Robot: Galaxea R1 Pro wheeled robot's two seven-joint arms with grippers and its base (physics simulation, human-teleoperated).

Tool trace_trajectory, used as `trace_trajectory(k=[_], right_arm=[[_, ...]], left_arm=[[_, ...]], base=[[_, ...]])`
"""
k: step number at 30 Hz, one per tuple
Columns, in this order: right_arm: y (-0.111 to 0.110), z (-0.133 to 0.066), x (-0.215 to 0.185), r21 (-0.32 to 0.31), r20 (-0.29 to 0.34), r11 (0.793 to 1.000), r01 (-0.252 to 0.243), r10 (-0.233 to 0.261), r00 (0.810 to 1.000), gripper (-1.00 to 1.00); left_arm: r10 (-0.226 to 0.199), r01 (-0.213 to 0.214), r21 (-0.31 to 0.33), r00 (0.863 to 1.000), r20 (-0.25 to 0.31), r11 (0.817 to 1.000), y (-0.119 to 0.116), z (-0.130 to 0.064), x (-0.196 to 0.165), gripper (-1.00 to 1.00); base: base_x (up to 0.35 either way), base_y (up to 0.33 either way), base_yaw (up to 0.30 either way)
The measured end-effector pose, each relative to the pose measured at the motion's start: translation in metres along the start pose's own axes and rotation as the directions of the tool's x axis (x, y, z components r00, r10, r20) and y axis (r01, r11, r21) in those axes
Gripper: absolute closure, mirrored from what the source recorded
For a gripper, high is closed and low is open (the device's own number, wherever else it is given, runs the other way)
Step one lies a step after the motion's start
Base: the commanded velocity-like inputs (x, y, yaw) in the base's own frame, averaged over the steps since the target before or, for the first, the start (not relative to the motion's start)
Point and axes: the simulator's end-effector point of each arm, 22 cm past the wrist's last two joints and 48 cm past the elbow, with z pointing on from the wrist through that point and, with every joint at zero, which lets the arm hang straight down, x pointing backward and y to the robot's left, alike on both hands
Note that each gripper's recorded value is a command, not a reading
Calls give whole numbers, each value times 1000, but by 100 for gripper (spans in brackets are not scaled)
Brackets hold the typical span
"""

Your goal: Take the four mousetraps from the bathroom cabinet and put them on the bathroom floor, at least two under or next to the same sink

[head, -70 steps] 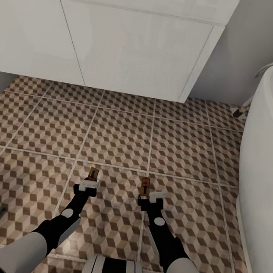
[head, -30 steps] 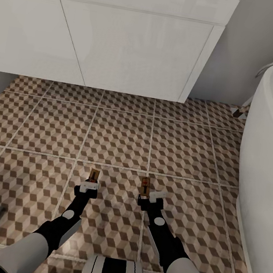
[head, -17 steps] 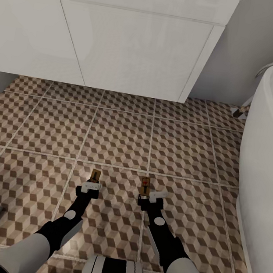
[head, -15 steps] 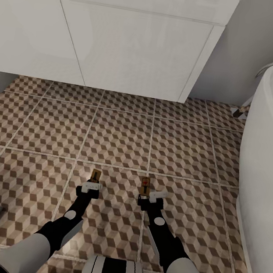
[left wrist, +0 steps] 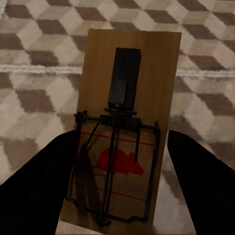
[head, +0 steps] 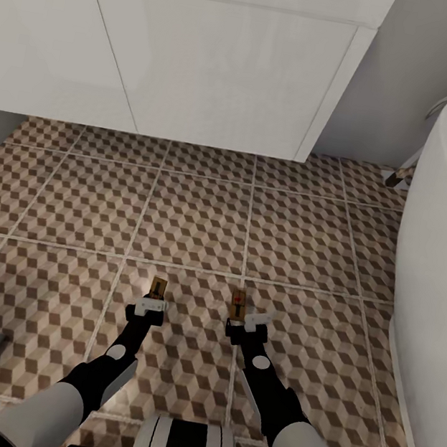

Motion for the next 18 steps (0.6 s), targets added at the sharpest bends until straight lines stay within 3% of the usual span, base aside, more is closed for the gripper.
trace_trajectory(k=[18], right_arm=[[-6, 3, 10, 6, -14, 1000, 6, -6, 1000, 100]], left_arm=[[1, -1, 0, 1000, -13, 1000, 1, 1, 9, 100]], base=[[0, 0, 0]])
